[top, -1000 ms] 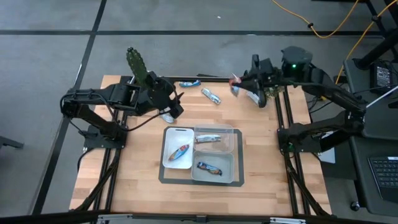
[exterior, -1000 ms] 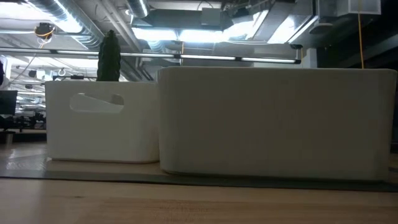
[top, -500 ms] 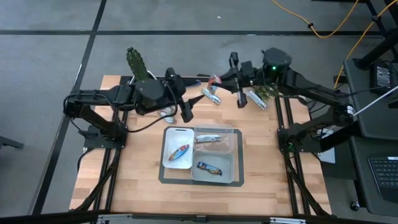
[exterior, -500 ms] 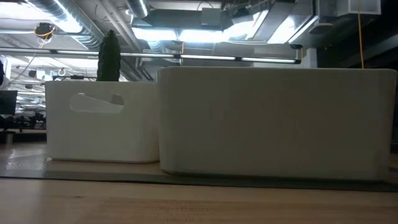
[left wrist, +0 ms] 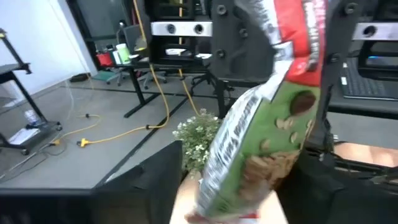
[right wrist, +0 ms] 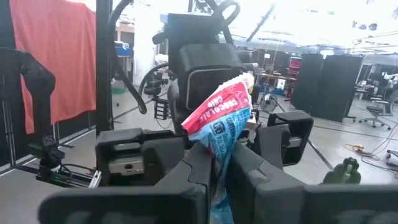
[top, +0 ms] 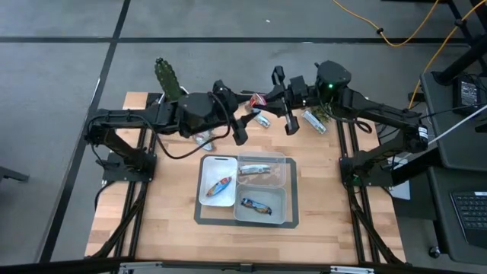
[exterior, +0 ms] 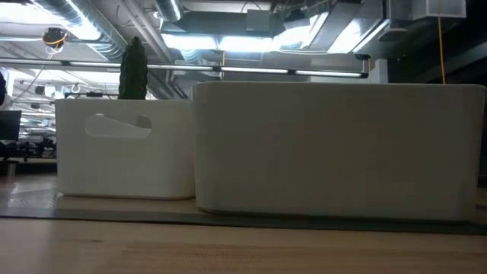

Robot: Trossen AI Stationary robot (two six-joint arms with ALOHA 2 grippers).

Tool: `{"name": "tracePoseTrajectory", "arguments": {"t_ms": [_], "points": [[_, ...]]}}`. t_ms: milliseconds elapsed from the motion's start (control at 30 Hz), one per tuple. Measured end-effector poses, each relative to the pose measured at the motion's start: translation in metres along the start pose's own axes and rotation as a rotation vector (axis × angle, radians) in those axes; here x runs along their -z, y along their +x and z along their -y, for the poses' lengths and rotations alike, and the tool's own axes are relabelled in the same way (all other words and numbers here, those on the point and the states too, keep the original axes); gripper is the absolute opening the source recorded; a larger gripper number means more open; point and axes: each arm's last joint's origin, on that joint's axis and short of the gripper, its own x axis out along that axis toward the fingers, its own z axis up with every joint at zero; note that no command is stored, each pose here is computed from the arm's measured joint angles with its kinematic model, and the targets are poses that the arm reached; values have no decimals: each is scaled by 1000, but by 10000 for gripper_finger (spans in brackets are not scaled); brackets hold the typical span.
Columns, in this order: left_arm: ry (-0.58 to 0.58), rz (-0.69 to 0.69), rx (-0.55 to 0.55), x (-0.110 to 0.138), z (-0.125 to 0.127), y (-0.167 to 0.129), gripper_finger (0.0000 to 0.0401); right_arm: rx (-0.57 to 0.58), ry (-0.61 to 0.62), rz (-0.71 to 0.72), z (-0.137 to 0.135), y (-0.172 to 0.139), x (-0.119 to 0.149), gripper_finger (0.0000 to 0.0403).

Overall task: Pick and place Granola Bars by type
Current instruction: Put the red granola bar into the white bin

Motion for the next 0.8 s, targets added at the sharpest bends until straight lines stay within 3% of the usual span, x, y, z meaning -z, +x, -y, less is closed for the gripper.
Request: {"name": "tracePoseTrajectory", "arguments": {"t_ms": [233,433,633,800], "points": [[56,0,0,0,0,0,38,6,49,-10,0,0,1,33],[68,1,-40,-2,-3,-3,31,14,50,-21,-1,-3,0,69],[56,41,-188,-19,-23,-45,28,1,55,-67,-15,-30,-18,170],[29,105,-217,-35,-32,-92,28,155,105,-312,-27,-61,-12,240]]}}
